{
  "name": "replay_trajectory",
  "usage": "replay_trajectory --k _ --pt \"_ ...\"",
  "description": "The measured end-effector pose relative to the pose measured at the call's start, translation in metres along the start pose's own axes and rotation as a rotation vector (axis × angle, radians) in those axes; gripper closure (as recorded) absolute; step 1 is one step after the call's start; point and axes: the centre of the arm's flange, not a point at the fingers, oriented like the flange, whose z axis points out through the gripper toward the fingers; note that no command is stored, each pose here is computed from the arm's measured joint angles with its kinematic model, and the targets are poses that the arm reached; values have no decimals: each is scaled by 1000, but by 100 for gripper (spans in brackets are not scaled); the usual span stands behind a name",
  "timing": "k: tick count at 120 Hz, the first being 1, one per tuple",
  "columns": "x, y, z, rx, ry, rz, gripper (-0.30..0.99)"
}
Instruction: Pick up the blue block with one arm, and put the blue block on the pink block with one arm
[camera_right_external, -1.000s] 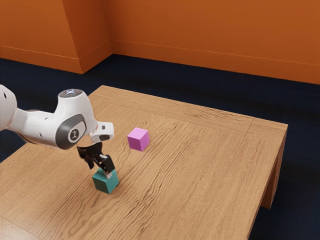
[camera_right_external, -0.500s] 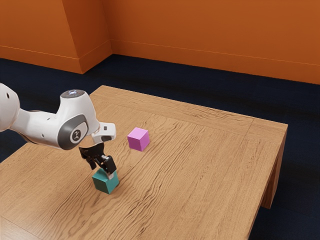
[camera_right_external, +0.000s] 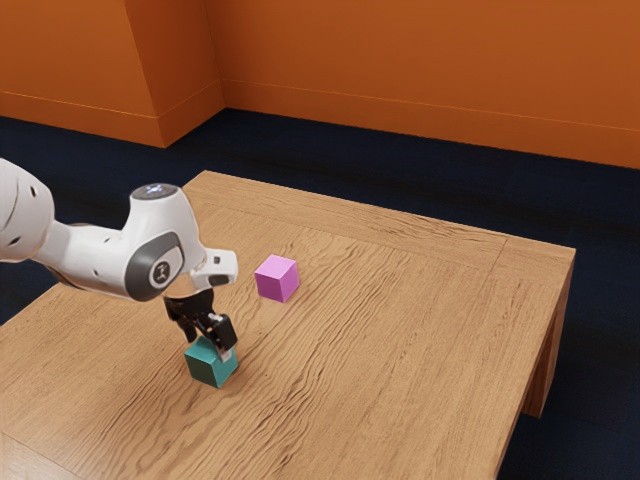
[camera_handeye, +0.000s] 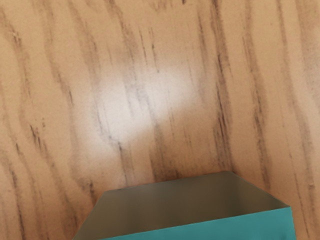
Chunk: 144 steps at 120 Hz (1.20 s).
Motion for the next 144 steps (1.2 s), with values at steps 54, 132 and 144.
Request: replay_trajectory --k 54,132,144 --pt "6 3 10 -24 -11 -19 0" --pt "-3 4 11 -40 -32 -54 2" --pt "-3 4 14 -40 -36 -56 3"
